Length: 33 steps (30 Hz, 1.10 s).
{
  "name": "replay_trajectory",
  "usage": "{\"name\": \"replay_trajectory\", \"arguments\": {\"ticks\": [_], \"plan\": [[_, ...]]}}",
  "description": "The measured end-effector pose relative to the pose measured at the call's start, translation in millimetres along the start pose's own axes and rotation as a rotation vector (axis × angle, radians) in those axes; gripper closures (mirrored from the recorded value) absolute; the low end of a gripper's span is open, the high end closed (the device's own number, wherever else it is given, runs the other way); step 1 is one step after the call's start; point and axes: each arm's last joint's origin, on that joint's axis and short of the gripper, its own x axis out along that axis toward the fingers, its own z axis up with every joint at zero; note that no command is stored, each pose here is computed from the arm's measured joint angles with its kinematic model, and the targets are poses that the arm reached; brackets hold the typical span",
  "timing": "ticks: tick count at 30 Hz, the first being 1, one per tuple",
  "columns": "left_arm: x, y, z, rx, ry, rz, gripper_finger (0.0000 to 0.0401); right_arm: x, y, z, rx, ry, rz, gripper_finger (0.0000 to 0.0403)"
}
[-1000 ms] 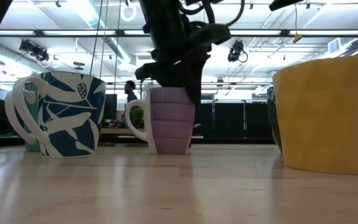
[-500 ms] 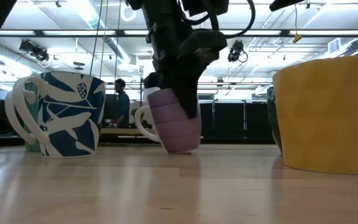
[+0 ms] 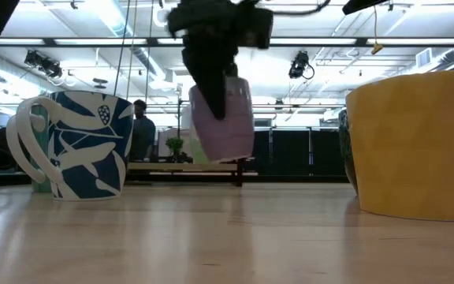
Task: Place coffee mugs
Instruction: Put the purple patterned mug on the shelf
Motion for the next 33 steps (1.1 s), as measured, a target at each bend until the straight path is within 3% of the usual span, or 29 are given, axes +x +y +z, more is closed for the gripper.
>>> {"name": "replay_trajectory", "arguments": {"ticks": [5,11,19,33], "plan": [[8.8,-13.0,-5.9,0.351,0.044,0.008,0.0371,0.0,1.3,-1.6,0.001,0.0,0.003,0.0245],[12.2,-19.6,-7.3,0.559,0.055,0.016,0.0368,4.2,4.3,-8.9,-0.012,0.01,0.0,0.0245],[18.6,-22.0,-7.0,0.714,0.028,-0.102,0.0369,5.5,6.0,-9.5,0.003,0.0,0.009,0.0245],[43.9,-31.1,-5.3,0.889,0.088,-0.092,0.0368,5.4,7.3,-7.1,0.013,-0.012,0.036,0.0245]]}}
